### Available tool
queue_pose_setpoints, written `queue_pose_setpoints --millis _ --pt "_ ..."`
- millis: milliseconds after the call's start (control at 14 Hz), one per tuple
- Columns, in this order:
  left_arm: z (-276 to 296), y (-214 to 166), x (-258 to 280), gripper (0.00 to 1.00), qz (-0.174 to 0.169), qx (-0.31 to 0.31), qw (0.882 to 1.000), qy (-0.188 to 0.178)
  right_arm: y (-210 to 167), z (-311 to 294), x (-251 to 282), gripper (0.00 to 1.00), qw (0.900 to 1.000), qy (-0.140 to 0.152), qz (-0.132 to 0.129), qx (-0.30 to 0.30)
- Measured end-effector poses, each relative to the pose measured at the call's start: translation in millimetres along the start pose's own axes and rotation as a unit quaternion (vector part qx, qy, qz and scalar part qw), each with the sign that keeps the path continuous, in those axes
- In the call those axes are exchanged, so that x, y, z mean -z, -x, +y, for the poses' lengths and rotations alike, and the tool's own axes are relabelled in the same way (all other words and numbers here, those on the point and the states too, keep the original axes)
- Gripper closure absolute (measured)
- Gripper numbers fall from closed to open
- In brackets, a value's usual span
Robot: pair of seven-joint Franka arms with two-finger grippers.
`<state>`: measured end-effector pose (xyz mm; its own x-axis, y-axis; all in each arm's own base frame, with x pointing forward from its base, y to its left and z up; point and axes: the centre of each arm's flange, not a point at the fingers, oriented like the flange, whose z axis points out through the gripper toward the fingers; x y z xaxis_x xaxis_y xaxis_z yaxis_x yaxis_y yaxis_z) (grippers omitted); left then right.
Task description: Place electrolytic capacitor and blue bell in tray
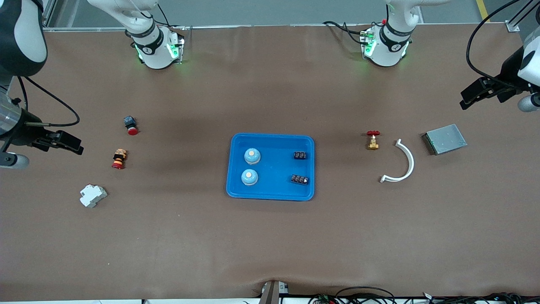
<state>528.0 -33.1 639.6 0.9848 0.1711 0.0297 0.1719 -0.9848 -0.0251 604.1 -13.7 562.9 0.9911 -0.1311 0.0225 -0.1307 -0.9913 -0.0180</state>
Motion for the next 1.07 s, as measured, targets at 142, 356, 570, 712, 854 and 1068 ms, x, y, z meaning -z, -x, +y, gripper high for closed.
queue_pose_setpoints --millis 142,356,570,712,854,1068 --pt "0 -1 5 0.0 0.005 0.0 1.0 0.001 7 6 3 0.0 1.0 -0.009 -0.008 -0.008" --pt "0 -1 6 0.0 0.005 0.0 1.0 0.001 14 19 8 0.0 0.999 -0.018 -0.02 -0.022" --pt "0 -2 2 0.0 0.001 0.0 1.0 0.0 21 25 17 0.0 0.999 -0.021 -0.024 -0.028" --pt "0 -3 1 0.0 0.0 0.0 1.0 0.0 25 25 24 0.0 0.999 -0.021 -0.023 -0.028" --pt "0 -3 1 0.0 -0.001 0.0 1.0 0.0 28 25 30 0.0 0.999 -0.021 -0.02 -0.024" --pt "0 -3 0 0.0 -0.003 0.0 1.0 0.0 31 24 36 0.0 1.0 -0.017 -0.015 -0.008"
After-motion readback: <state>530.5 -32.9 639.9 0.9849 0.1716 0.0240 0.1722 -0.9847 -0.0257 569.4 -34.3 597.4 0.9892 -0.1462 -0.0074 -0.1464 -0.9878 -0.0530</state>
